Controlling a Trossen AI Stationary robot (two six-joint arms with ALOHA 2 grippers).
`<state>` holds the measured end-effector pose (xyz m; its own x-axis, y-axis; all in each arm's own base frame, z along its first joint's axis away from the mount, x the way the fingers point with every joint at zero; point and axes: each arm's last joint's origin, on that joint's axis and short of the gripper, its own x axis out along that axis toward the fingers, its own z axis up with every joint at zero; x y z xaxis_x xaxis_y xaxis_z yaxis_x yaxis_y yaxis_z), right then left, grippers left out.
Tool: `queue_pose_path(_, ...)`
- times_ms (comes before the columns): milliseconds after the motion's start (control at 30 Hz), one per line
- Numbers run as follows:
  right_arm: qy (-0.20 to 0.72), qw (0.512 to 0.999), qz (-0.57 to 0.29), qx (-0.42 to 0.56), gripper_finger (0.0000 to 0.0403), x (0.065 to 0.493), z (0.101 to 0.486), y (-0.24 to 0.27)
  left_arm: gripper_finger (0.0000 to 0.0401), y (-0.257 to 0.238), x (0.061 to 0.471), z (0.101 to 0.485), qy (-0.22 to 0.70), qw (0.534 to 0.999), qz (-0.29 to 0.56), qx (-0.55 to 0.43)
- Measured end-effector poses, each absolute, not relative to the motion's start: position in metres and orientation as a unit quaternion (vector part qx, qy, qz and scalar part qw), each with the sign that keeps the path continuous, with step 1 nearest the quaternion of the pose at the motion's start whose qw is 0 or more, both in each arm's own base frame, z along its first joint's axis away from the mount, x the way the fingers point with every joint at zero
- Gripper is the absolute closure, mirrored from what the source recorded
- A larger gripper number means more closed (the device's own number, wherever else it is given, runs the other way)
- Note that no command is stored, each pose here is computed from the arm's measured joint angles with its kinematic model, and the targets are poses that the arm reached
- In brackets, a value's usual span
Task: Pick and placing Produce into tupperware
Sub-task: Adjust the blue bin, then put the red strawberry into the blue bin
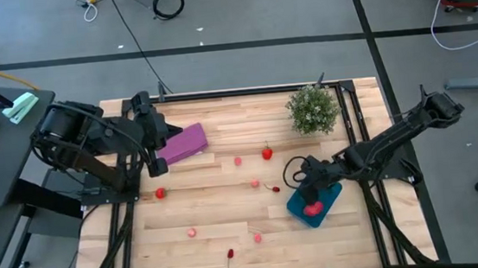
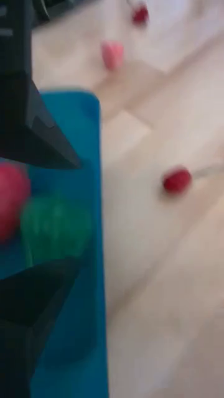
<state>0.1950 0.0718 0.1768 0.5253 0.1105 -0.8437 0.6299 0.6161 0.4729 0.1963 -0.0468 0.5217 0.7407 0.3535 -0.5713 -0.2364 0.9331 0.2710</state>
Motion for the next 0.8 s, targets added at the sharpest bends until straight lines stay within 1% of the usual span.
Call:
queue_pose_path(133, 0.430, 0.786, -0.135, 0.423, 0.0153, 0.202, 0.182, 0.076, 0.0374, -0.047, 0.196, 0.522, 0.323, 0.929, 0.159, 0.091)
queue_pose_path(200, 0.411, 0.779, -0.137, 0.453, 0.0153, 0.204, 0.185, 0.077, 0.0374, -0.047, 0.196, 0.522, 0.323, 0.928, 0.159, 0.091)
queue_pose_path(333, 0.381, 0.773, -0.138, 0.489, 0.0153, 0.209, 0.189, 0.077, 0.0384, -0.047, 0.196, 0.522, 0.323, 0.928, 0.159, 0.091)
queue_pose_path(467, 0.357, 0.790, -0.149, 0.475, 0.0153, 0.212, 0.190, 0.072, 0.0394, -0.047, 0.196, 0.522, 0.323, 0.928, 0.159, 0.091)
queue_pose_path(533, 0.344, 0.813, -0.159, 0.441, 0.0153, 0.213, 0.190, 0.069, 0.0394, -0.047, 0.196, 0.522, 0.323, 0.928, 0.159, 0.091)
queue_pose_path(600, 0.311, 0.830, -0.192, 0.422, 0.0153, 0.214, 0.191, 0.066, 0.0391, -0.047, 0.196, 0.522, 0.323, 0.928, 0.159, 0.091)
queue_pose_path(700, 0.233, 0.821, -0.251, 0.458, 0.0153, 0.219, 0.195, 0.058, 0.0381, -0.047, 0.196, 0.522, 0.323, 0.928, 0.159, 0.091)
queue_pose_path(800, 0.191, 0.809, -0.256, 0.493, 0.0153, 0.225, 0.200, 0.050, 0.0375, -0.047, 0.196, 0.522, 0.323, 0.928, 0.159, 0.091)
